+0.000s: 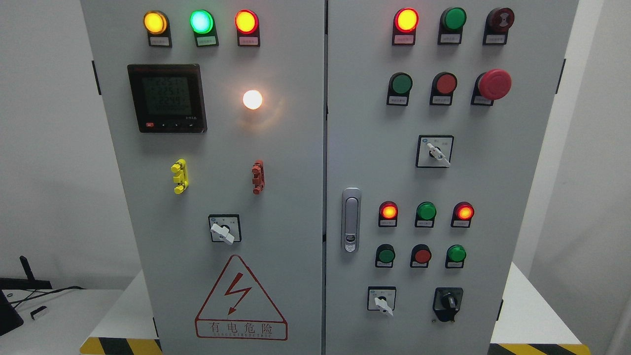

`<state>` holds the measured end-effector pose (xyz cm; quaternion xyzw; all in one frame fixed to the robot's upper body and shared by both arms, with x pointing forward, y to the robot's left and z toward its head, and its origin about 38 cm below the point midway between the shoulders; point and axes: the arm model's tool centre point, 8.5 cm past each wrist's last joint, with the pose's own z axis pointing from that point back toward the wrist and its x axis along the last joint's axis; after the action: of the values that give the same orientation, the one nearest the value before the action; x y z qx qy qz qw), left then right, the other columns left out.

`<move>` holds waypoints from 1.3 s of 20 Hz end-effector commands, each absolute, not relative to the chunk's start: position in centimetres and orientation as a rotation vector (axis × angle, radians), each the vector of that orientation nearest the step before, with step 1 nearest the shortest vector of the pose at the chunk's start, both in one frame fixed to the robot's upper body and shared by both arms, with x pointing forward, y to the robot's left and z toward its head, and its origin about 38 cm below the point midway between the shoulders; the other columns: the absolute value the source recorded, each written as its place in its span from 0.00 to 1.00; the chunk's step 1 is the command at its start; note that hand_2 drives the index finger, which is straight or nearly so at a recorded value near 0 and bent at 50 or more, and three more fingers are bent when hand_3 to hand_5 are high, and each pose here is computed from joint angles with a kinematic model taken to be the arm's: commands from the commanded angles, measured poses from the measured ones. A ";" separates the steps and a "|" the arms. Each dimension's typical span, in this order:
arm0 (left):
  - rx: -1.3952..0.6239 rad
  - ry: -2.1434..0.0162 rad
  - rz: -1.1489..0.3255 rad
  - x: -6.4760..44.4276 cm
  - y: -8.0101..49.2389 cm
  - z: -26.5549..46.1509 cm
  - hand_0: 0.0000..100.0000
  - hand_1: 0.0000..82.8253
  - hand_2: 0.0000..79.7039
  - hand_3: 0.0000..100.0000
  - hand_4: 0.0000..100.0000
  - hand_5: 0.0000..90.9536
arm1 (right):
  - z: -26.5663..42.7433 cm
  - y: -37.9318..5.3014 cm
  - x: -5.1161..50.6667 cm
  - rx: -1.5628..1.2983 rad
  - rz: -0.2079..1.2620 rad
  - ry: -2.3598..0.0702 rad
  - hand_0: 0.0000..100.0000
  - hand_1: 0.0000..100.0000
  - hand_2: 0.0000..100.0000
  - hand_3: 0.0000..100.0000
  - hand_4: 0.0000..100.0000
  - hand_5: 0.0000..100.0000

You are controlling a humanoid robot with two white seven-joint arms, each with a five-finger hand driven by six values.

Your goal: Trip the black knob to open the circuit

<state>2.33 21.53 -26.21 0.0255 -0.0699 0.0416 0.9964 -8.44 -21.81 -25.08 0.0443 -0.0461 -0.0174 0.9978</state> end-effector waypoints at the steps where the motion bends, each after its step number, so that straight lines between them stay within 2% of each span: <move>1: 0.047 -0.141 0.053 2.4 21.4 -26.2 0.12 0.47 0.00 0.00 0.00 0.00 | -21.0 -26.3 -0.7 0.056 -0.045 -0.446 0.29 0.51 0.23 0.33 0.25 0.24; 5: 0.047 -0.141 0.053 2.4 21.4 -26.2 0.12 0.47 0.00 0.00 0.00 0.00 | -16.8 -29.8 2.0 0.051 -0.125 -0.633 0.29 0.52 0.25 0.41 0.37 0.33; 6: 0.048 -0.141 0.053 2.4 21.5 -26.2 0.12 0.47 0.00 0.00 0.00 0.00 | -15.6 -30.1 2.9 0.050 -0.132 -0.690 0.29 0.53 0.27 0.48 0.43 0.38; 7: 0.047 -0.141 0.053 2.4 21.4 -26.2 0.12 0.47 0.00 0.00 0.00 0.00 | -14.4 -30.6 3.9 0.031 -0.131 -0.751 0.29 0.53 0.28 0.49 0.45 0.39; 14: 0.049 -0.141 0.053 2.4 21.5 -26.2 0.12 0.47 0.00 0.00 0.00 0.00 | -6.2 -30.7 10.7 -0.057 -0.172 -1.131 0.27 0.56 0.32 0.57 0.50 0.44; 18: 0.047 -0.141 0.053 2.4 21.4 -26.2 0.12 0.47 0.00 0.00 0.00 0.00 | -1.9 -30.6 12.4 -0.086 -0.173 -1.259 0.27 0.57 0.33 0.59 0.51 0.46; 23: 0.048 -0.141 0.053 2.4 21.5 -26.2 0.12 0.47 0.00 0.00 0.00 0.00 | 1.7 -32.7 13.4 -0.166 -0.171 -1.359 0.27 0.58 0.35 0.61 0.52 0.49; 24: 0.049 -0.141 0.053 2.4 21.5 -26.2 0.12 0.47 0.00 0.00 0.00 0.00 | 2.6 -32.9 13.8 -0.173 -0.167 -1.387 0.27 0.58 0.35 0.62 0.55 0.54; 25: 0.047 -0.141 0.053 2.4 21.4 -26.2 0.12 0.47 0.00 0.00 0.00 0.00 | 3.5 -33.0 14.3 -0.179 -0.163 -1.418 0.26 0.59 0.35 0.65 0.61 0.63; 26: 0.048 -0.141 0.053 2.4 21.5 -26.2 0.12 0.47 0.00 0.00 0.00 0.00 | 4.3 -32.9 14.8 -0.181 -0.159 -1.445 0.25 0.60 0.36 0.72 0.68 0.74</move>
<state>2.34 21.52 -26.21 0.0254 -0.0699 0.0416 0.9964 9.17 -31.55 -7.17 -0.0536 -0.5122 -0.0898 0.8525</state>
